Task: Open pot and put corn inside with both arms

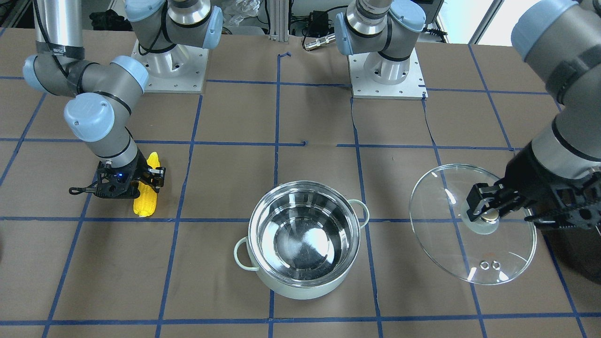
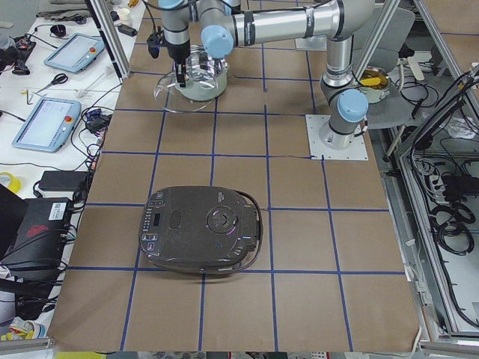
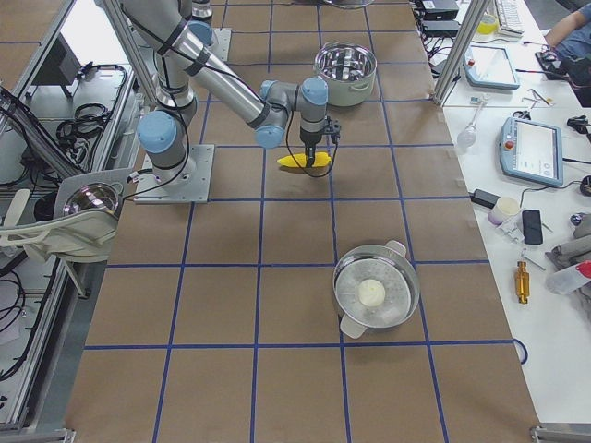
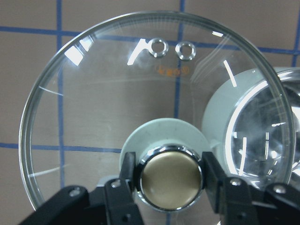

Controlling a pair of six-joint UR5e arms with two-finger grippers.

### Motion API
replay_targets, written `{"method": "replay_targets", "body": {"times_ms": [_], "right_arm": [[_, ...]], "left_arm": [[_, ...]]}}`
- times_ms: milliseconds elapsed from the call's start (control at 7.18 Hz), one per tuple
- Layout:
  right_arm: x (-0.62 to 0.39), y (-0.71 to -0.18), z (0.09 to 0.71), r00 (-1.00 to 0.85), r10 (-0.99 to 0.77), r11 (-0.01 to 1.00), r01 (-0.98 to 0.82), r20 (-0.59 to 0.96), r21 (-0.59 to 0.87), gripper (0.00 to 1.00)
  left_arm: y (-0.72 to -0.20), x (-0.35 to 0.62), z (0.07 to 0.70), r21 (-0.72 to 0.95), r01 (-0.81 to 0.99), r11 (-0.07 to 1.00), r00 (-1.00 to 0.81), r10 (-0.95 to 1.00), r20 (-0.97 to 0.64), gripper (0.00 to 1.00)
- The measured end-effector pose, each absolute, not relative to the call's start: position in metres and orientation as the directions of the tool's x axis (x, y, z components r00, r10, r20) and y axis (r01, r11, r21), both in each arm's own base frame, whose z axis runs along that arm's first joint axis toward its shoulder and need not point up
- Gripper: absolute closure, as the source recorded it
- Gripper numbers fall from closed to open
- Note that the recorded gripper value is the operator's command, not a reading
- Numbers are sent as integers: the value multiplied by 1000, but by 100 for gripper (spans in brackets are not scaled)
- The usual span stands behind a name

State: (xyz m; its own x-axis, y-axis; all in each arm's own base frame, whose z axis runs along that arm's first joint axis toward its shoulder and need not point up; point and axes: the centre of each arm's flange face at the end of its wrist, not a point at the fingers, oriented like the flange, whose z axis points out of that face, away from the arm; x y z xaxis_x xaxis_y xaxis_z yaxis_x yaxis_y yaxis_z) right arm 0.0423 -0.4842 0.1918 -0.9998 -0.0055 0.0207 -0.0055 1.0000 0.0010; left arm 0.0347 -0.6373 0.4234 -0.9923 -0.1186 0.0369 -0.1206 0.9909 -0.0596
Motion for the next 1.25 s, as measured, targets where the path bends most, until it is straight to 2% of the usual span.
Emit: {"method": "replay_targets", "body": {"times_ms": [278, 557, 975, 1253], "right_arm": [[40, -517, 233, -999, -2, 997, -5, 41, -71, 100], [77, -565, 313, -999, 34, 993, 30, 31, -115, 100], [199, -592, 428, -994, 107, 985, 106, -1, -136, 100], [282, -605, 443, -987, 160, 976, 162, -27, -148, 100]], "left_arm": [[-627, 93, 344, -100, -127, 987, -992, -125, 24, 100], [-616, 105, 284, -130, -118, 984, -993, -117, 13, 100], [-609, 105, 245, -92, -125, 988, -992, -124, 25, 100], [-603, 105, 232, -71, -131, 989, -991, -129, 31, 98]]}}
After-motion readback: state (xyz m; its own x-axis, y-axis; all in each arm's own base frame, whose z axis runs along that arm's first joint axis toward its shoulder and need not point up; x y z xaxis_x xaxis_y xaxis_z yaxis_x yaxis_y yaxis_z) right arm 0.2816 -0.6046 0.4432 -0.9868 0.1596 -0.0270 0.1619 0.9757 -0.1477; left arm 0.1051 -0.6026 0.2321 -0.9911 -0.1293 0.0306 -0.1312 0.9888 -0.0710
